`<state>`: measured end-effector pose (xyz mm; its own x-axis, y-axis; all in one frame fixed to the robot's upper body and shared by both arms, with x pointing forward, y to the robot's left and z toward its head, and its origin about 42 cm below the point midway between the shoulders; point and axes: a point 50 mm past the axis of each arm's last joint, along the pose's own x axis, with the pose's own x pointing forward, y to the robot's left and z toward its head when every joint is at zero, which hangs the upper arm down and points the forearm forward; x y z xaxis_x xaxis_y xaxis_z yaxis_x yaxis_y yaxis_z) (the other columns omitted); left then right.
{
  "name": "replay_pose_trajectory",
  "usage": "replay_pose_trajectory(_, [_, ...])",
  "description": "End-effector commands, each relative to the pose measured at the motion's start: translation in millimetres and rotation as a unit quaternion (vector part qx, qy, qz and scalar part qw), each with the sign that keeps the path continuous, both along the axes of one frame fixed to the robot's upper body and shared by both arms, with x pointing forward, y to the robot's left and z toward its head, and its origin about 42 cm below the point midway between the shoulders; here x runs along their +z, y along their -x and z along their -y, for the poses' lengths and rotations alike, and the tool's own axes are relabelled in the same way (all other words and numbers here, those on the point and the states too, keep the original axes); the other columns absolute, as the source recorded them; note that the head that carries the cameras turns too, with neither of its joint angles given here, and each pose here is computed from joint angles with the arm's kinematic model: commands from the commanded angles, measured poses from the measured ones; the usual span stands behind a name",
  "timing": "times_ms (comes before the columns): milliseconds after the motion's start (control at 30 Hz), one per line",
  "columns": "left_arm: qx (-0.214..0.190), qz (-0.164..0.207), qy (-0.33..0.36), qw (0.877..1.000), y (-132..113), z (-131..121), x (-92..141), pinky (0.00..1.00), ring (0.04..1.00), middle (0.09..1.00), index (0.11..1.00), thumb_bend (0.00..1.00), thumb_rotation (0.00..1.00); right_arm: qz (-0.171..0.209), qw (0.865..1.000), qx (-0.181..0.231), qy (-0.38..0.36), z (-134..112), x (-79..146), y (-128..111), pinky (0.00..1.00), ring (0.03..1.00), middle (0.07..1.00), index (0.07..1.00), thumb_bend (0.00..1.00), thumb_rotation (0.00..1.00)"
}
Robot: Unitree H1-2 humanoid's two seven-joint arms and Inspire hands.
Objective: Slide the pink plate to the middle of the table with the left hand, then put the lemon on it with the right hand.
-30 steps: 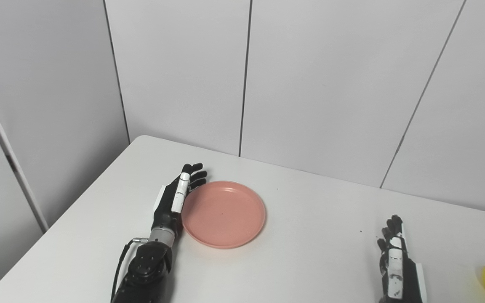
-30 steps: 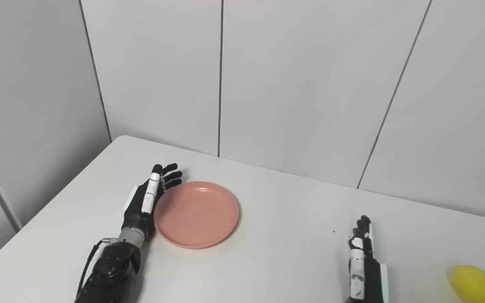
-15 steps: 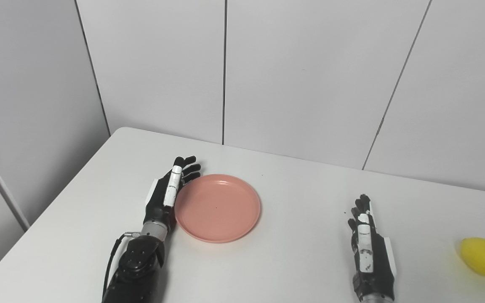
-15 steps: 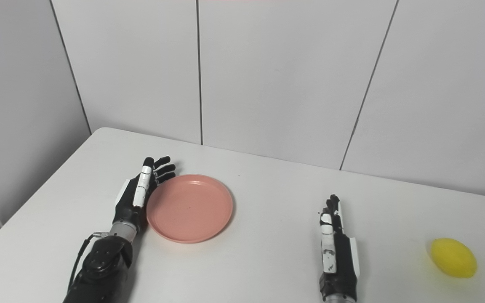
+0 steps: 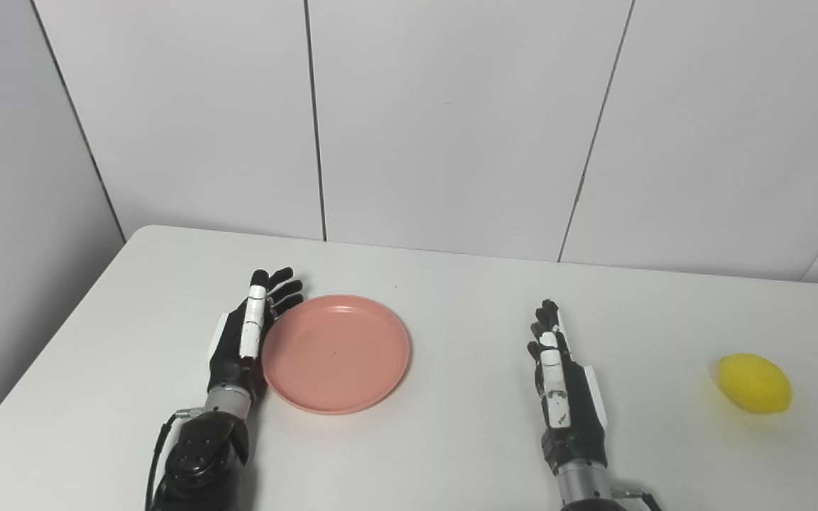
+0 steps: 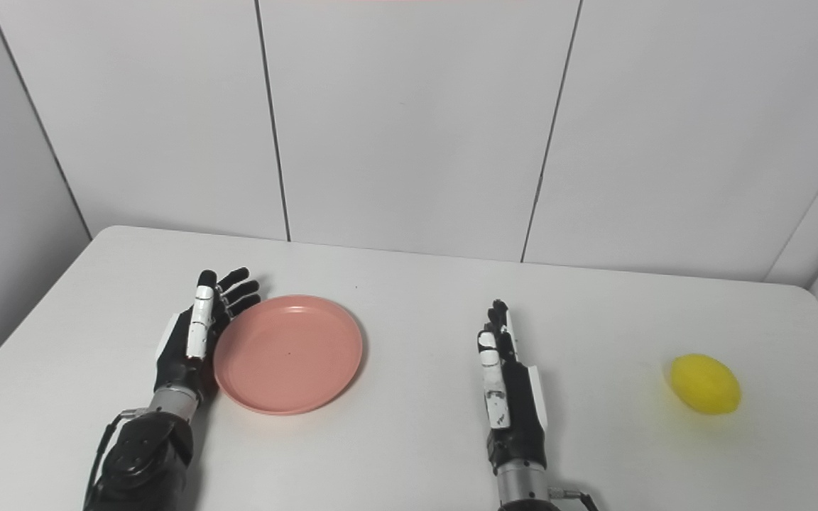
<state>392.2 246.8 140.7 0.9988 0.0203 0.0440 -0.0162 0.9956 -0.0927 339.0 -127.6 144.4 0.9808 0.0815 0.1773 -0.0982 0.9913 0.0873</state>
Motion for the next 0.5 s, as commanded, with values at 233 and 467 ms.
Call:
replay_pose_trajectory(233, [-0.042,0.015,0.003,0.999,-5.6,25.9,9.8,0.79,0.808,0.804,0.783,0.70,1.00,0.037,0.999,0.008,0.004,-11.8,23.7,-10.4,1.00,1.000,1.000,1.000,0.72,1.00])
replay_pose_trajectory(467, [-0.063,0.012,0.006,0.998,-0.7,40.1,7.3,0.79,0.821,0.823,0.805,0.68,1.00,0.039,0.999,0.010,0.005,-11.9,24.4,-12.5,1.00,1.000,1.000,1.000,0.71,1.00])
